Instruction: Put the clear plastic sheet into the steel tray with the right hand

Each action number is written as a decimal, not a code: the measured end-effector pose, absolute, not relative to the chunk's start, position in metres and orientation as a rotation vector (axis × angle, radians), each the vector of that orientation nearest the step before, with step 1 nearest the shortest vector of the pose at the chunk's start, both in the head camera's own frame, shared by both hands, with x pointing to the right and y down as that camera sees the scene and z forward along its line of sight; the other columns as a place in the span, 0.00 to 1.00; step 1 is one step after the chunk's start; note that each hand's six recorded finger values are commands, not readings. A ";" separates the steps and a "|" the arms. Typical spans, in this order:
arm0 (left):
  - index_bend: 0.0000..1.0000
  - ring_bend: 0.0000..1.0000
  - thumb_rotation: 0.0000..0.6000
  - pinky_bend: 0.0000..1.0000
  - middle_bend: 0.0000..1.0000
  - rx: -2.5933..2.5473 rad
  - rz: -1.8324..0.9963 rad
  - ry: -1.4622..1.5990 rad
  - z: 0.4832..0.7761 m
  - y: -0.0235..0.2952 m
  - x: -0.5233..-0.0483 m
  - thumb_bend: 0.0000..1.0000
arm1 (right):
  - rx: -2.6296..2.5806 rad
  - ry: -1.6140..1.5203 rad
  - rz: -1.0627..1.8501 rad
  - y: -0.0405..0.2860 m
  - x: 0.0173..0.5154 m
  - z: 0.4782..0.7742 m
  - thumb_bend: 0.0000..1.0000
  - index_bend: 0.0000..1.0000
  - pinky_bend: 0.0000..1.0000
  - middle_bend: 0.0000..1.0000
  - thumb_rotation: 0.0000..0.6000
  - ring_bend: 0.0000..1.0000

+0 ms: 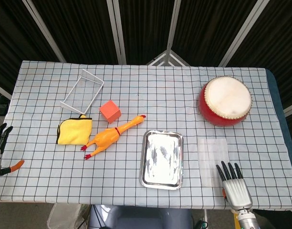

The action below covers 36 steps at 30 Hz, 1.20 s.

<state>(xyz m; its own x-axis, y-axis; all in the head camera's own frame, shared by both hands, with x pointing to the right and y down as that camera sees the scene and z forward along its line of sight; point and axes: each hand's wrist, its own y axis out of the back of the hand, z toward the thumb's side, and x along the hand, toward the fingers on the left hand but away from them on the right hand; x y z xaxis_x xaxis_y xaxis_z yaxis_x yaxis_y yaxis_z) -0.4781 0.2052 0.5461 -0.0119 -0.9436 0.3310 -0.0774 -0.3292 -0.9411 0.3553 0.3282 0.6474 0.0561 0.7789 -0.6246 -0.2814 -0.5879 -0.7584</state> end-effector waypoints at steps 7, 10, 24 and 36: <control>0.00 0.00 1.00 0.00 0.00 -1.508 -1.432 1.101 0.546 0.206 -0.476 0.00 | -1.493 -0.493 1.694 0.329 0.365 0.656 0.42 0.00 0.00 0.00 1.00 0.00; 0.00 0.00 1.00 0.00 0.00 -1.507 -1.431 1.101 0.546 0.207 -0.476 0.00 | -1.483 -0.498 1.714 0.327 0.370 0.659 0.42 0.00 0.00 0.00 1.00 0.00; 0.00 0.00 1.00 0.00 0.00 -1.507 -1.430 1.102 0.545 0.208 -0.476 0.00 | -1.485 -0.501 1.738 0.321 0.373 0.668 0.42 0.00 0.00 0.00 1.00 0.00; 0.00 0.00 1.00 0.00 0.00 -1.507 -1.432 1.098 0.546 0.209 -0.476 0.00 | -1.489 -0.509 1.723 0.319 0.369 0.667 0.42 0.00 0.00 0.00 1.00 0.00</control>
<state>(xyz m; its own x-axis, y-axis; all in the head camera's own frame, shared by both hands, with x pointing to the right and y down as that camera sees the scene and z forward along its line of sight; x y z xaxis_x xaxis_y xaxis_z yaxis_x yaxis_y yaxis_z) -0.4758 0.2086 0.5458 -0.0036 -0.9429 0.3332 -0.0766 -0.3320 -0.9402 0.3688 0.3194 0.6675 -0.0026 0.7690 -0.6392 -0.2987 -0.6107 -0.7334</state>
